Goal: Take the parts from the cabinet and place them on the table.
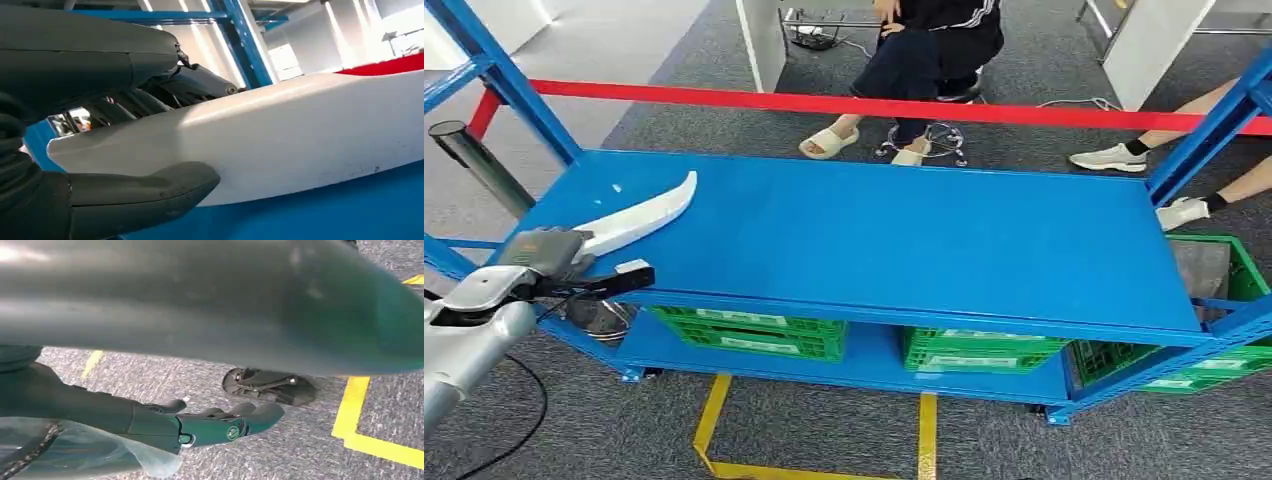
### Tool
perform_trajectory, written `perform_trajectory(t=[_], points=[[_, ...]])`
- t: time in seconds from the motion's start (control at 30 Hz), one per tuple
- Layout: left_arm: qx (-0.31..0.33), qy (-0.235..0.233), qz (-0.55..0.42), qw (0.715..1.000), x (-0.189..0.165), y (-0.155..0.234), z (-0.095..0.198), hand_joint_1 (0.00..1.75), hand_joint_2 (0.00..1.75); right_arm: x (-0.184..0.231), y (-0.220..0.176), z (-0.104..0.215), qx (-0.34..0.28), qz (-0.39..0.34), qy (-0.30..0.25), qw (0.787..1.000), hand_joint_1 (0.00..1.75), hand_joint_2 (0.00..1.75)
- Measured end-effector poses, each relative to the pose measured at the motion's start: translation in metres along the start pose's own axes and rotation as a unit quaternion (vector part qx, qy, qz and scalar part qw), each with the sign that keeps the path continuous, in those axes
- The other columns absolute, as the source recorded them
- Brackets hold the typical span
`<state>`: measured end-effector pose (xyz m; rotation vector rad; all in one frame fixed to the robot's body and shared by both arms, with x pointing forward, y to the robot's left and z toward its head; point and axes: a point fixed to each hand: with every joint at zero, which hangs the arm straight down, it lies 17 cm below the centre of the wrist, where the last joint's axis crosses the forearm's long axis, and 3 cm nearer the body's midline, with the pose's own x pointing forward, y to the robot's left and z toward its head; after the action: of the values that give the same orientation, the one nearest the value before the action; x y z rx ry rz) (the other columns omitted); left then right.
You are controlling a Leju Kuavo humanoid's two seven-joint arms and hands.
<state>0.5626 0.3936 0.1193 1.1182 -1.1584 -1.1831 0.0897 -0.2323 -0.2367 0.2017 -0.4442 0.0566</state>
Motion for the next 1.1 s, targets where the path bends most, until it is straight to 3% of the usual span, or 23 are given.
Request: perform_trajectory(t=[0.17,0.27,0.37,0.5,0.7,0.9,1.1], points=[[0.018,-0.018,0.021,0.999,0.012,0.002,0.008,1.75,1.75,-0.002,0.0,0.0,-0.004,-0.001,0.002,1.0,0.0,0.0],[0.063,-0.065,0.088,0.992,0.035,0.01,0.03,1.75,1.75,-0.006,-0.005,0.001,-0.015,-0.007,0.006,1.0,0.0,0.0],[0.1,-0.123,0.167,0.973,0.068,0.009,0.077,1.75,1.75,-0.01,-0.009,0.003,-0.027,-0.01,0.008,1.0,0.0,0.0],[0.199,-0.195,0.215,0.936,0.107,0.037,0.155,1.75,1.75,-0.009,-0.008,0.004,-0.032,-0.009,-0.002,0.999,0.0,0.0],[0.322,-0.229,0.256,0.882,0.135,0.081,0.249,1.75,1.75,0.005,-0.015,0.007,-0.039,-0.025,-0.034,0.998,0.0,0.0],[0.365,-0.254,0.277,0.852,0.145,0.102,0.306,1.75,1.75,0.036,-0.026,0.009,-0.052,-0.028,-0.072,0.996,0.0,0.0],[0.374,-0.265,0.293,0.839,0.151,0.111,0.326,1.75,1.75,0.051,-0.025,0.011,-0.051,-0.03,-0.087,0.994,0.0,0.0]])
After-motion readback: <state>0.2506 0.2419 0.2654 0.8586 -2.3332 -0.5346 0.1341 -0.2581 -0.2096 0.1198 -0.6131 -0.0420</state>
